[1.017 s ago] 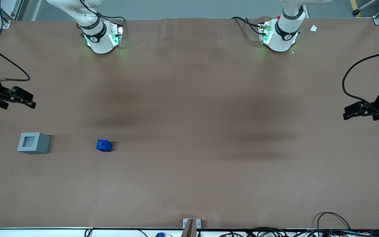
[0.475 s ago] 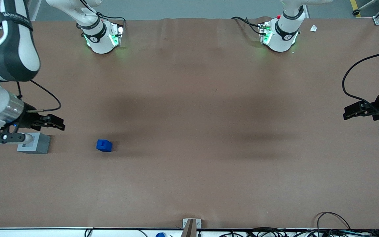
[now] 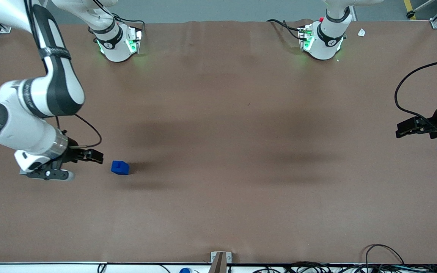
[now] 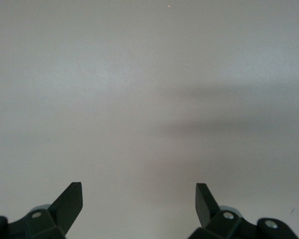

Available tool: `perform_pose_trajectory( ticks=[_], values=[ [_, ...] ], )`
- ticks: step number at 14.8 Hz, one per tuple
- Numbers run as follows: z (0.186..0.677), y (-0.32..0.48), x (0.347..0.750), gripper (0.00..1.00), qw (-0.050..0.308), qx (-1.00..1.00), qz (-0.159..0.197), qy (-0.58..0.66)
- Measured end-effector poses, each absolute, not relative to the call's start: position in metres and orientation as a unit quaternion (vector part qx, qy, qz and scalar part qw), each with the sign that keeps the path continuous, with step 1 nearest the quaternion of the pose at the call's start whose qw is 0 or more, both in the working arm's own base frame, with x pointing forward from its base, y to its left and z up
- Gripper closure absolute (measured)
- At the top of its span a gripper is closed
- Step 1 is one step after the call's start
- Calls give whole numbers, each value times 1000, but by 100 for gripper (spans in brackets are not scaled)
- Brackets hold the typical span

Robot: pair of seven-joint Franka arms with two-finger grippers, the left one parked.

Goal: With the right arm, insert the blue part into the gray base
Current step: 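Lower the open right gripper around the blue block, then close the right gripper on the blue block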

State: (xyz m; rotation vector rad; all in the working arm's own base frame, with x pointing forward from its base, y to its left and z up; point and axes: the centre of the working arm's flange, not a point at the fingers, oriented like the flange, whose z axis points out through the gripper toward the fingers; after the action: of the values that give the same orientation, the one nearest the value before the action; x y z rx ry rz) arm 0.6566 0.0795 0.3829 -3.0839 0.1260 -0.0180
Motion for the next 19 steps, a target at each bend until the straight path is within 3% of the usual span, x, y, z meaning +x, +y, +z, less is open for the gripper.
perform_pose_trajectory(
  ticks=[10, 19],
  values=[
    [259, 93, 655, 0, 23, -999, -1, 40],
    [227, 95, 649, 3, 17, -999, 10, 37]
  ],
)
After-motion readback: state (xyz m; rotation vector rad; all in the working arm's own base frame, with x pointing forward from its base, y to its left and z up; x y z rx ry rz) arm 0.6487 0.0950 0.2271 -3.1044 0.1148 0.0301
